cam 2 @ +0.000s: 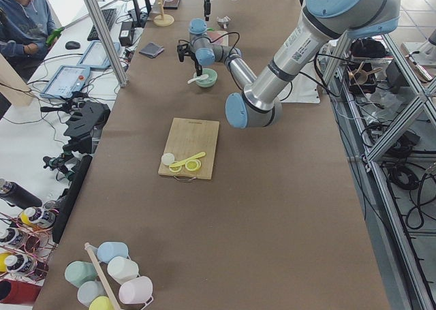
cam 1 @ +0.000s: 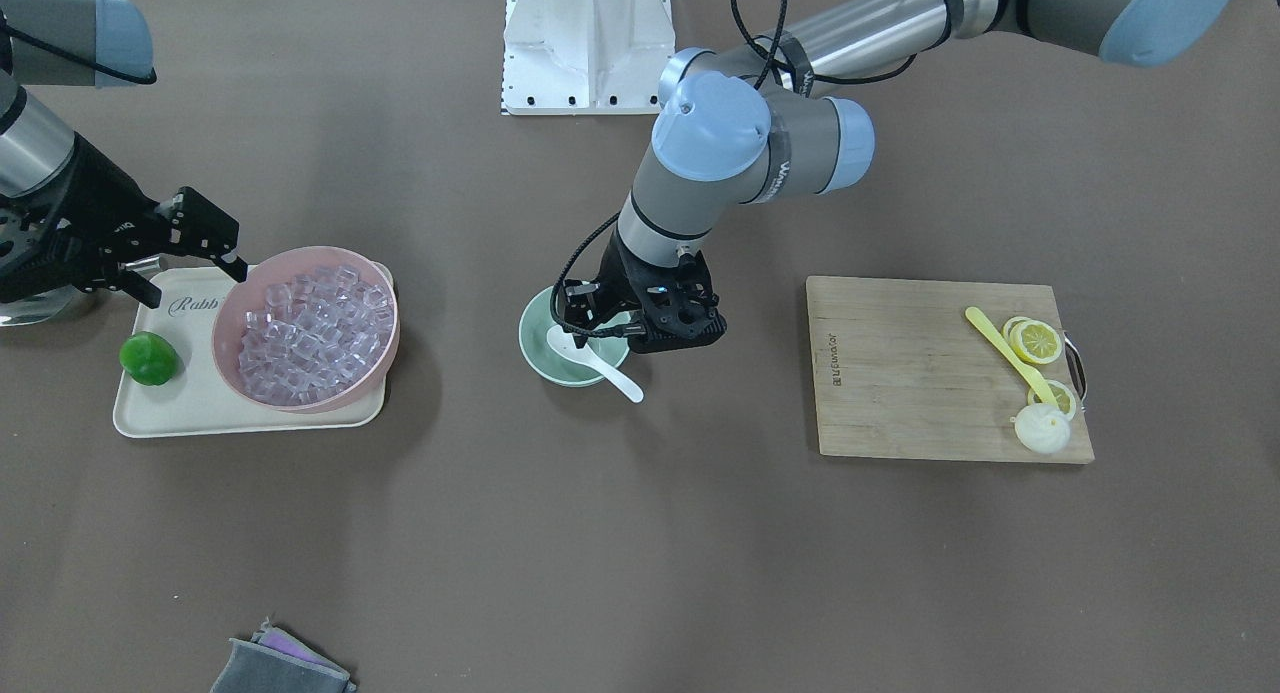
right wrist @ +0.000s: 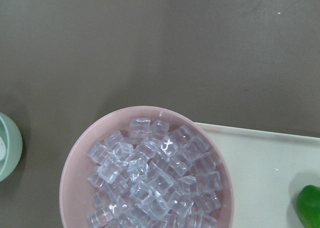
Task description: Put spoon and ice into bowl
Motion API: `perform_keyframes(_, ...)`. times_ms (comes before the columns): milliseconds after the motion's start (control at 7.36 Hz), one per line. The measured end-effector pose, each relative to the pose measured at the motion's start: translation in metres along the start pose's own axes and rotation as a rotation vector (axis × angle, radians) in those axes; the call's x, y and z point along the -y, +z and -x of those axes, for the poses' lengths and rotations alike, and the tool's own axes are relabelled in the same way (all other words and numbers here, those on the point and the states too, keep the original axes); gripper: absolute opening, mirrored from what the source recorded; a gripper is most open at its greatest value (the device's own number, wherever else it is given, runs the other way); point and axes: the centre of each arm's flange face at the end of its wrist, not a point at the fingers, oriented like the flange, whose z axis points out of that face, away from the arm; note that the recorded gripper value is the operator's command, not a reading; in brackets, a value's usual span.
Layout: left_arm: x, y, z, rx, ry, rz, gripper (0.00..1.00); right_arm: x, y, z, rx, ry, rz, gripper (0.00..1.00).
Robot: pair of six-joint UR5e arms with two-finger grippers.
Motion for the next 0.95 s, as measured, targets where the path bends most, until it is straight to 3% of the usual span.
perform_keyframes(272, 0.031, -0.052, 0.093, 0.015, 0.083, -0.011, 0.98, -0.005, -0.008, -0.038, -0.031, -0.030, -0.001, 1.00)
perform_keyframes(407, 0.047, -0.081, 0.143, 0.060, 0.173, -0.027, 0.98, -0.011, -0.010, -0.070, -0.061, -0.065, 0.006, 1.00)
perform_keyframes(951, 0.119, -0.199, 0.358, 0.322, 0.596, -0.007, 0.98, -0.030, -0.028, -0.225, -0.175, -0.181, 0.043, 1.00)
